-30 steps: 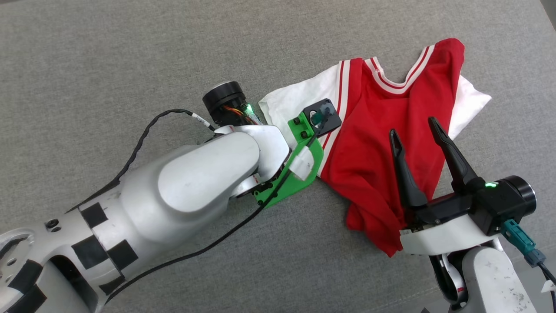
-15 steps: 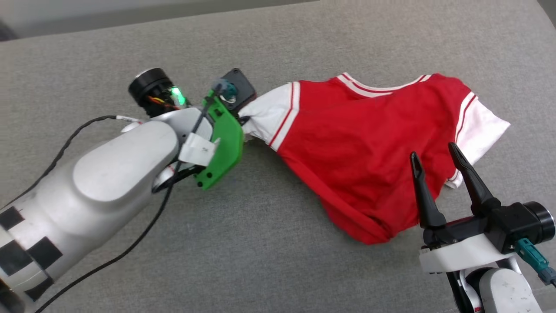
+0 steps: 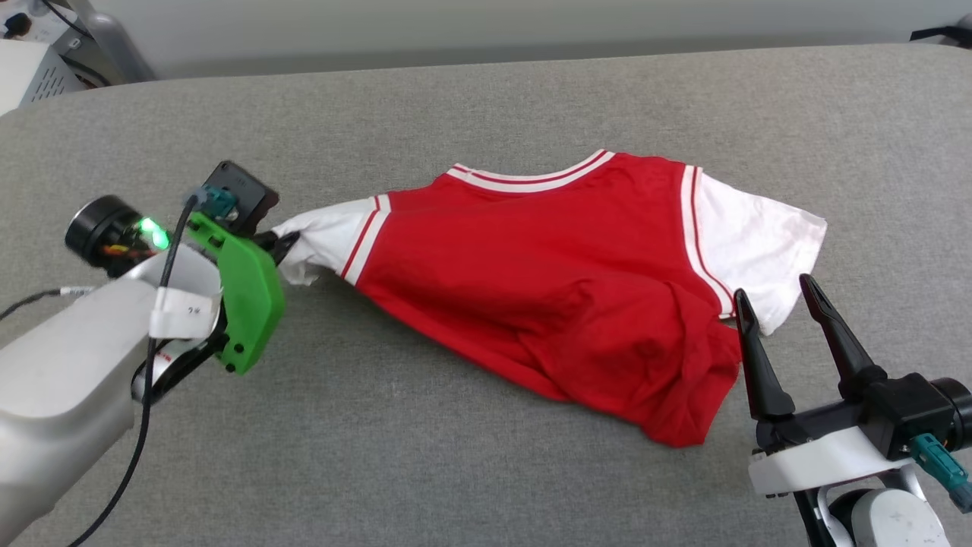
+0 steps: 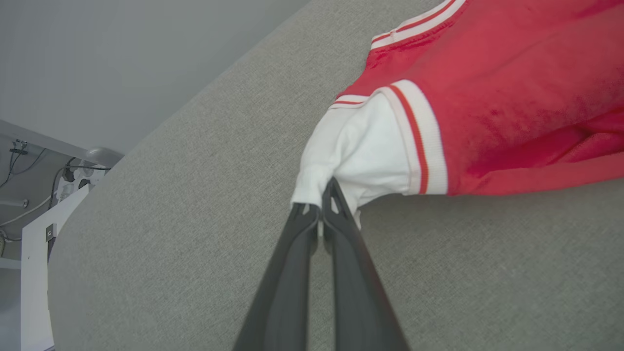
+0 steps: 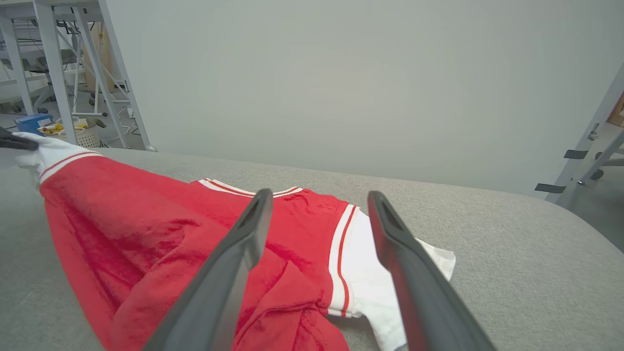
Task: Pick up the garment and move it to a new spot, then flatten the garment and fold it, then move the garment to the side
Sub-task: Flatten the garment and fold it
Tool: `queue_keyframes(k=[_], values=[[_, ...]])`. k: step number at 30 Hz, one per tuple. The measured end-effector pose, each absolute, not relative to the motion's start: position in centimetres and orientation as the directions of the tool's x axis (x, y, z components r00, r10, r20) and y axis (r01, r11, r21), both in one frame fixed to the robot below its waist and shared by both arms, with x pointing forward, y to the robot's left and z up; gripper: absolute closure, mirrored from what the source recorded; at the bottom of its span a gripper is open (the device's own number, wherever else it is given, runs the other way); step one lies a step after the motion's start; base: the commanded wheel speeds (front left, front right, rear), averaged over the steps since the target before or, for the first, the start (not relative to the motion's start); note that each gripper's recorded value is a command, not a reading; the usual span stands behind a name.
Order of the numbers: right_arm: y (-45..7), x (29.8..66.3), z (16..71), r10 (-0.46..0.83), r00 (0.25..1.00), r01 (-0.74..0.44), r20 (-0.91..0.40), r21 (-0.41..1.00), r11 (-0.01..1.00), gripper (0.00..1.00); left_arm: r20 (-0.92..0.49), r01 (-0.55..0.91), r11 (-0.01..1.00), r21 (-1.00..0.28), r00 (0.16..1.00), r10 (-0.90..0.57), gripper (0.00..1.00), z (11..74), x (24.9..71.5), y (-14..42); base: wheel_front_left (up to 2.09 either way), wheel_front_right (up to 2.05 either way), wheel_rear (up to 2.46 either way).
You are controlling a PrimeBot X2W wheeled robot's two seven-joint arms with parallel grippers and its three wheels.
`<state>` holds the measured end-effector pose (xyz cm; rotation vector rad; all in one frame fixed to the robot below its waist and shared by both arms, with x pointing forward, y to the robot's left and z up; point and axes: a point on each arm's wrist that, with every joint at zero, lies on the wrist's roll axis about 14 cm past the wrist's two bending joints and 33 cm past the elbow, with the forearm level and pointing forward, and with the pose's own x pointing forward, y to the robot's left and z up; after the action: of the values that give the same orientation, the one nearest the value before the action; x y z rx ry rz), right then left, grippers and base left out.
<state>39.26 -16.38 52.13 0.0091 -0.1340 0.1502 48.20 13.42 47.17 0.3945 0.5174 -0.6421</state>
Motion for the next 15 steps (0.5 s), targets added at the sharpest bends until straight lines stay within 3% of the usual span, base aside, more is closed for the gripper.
queue_keyframes(k=[8, 15], values=[[-17.5, 39.0, 51.3, 0.118, 0.987, -0.118, 0.106, -0.006, 0.993, 0.0, -0.665, 0.566, 0.82, 0.081, 0.644, -0.379, 1.0, 41.7, 43.9, 17.0, 0.0, 0.0, 0.0], [-18.8, 38.8, 50.6, 0.092, 0.992, -0.09, 0.082, -0.021, 0.996, 0.0, -0.72, 0.527, 0.849, -0.047, 0.571, -0.395, 1.0, 37.2, 39.9, 15.6, 0.0, 0.0, 0.0]])
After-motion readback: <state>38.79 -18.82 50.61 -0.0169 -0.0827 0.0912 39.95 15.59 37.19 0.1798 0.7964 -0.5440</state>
